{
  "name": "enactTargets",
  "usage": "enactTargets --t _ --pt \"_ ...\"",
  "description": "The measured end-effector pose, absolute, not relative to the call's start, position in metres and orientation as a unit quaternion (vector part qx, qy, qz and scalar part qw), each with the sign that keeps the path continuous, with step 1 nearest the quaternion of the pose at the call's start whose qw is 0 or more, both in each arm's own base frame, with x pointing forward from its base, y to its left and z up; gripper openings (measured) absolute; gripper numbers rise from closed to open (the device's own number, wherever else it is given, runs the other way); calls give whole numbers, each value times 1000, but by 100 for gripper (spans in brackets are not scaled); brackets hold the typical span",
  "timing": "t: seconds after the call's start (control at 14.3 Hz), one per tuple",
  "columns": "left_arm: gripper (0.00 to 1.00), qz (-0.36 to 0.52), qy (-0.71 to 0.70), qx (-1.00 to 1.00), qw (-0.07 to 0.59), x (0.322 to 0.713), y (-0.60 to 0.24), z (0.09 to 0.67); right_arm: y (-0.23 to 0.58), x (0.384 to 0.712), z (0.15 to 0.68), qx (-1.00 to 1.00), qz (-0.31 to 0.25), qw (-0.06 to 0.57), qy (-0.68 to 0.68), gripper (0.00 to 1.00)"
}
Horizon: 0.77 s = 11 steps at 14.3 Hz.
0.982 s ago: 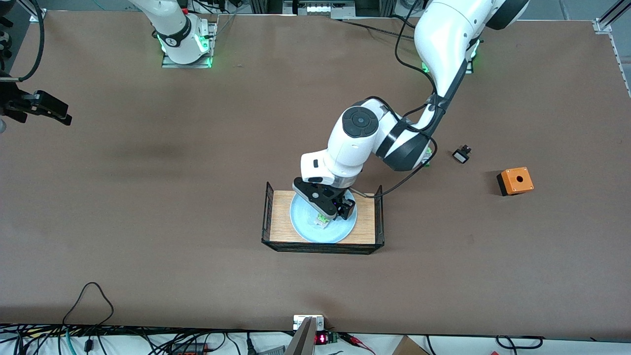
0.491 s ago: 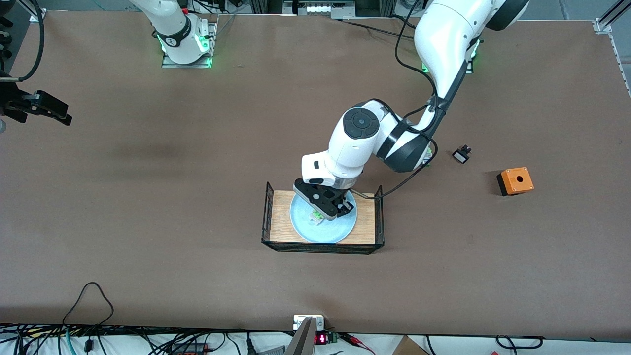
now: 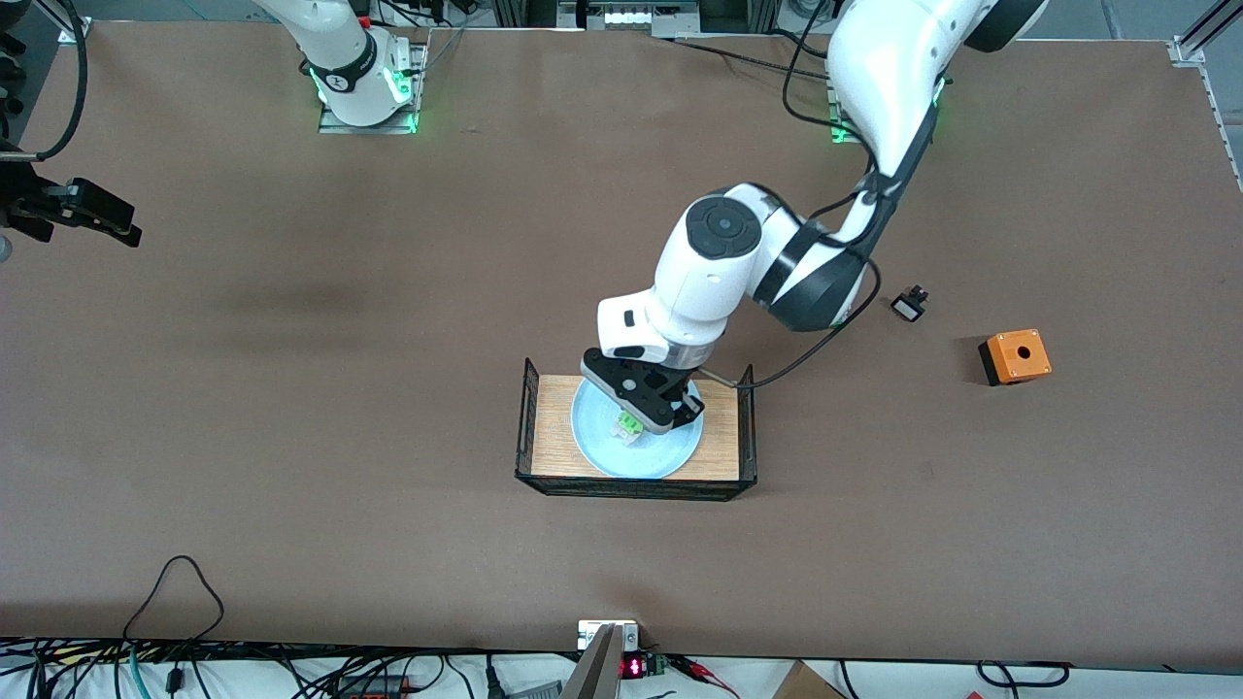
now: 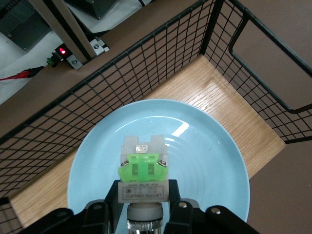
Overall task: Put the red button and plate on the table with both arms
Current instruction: 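Lift the green button and carry it toward the orange box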
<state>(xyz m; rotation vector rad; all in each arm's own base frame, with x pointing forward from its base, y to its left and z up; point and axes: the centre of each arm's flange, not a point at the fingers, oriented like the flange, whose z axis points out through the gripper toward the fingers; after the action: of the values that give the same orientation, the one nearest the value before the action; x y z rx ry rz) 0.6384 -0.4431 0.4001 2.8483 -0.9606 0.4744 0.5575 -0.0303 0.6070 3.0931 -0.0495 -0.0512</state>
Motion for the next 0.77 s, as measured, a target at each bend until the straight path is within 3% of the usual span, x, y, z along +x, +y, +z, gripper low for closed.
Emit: enactTargets --t 0.42,0.77 --pt "41 39 -254 966 -7 630 -343 493 -29 558 607 1000 -17 20 -16 100" --pt "41 -54 -206 977 -27 650 -239 456 -30 559 604 999 -20 20 -17 100"
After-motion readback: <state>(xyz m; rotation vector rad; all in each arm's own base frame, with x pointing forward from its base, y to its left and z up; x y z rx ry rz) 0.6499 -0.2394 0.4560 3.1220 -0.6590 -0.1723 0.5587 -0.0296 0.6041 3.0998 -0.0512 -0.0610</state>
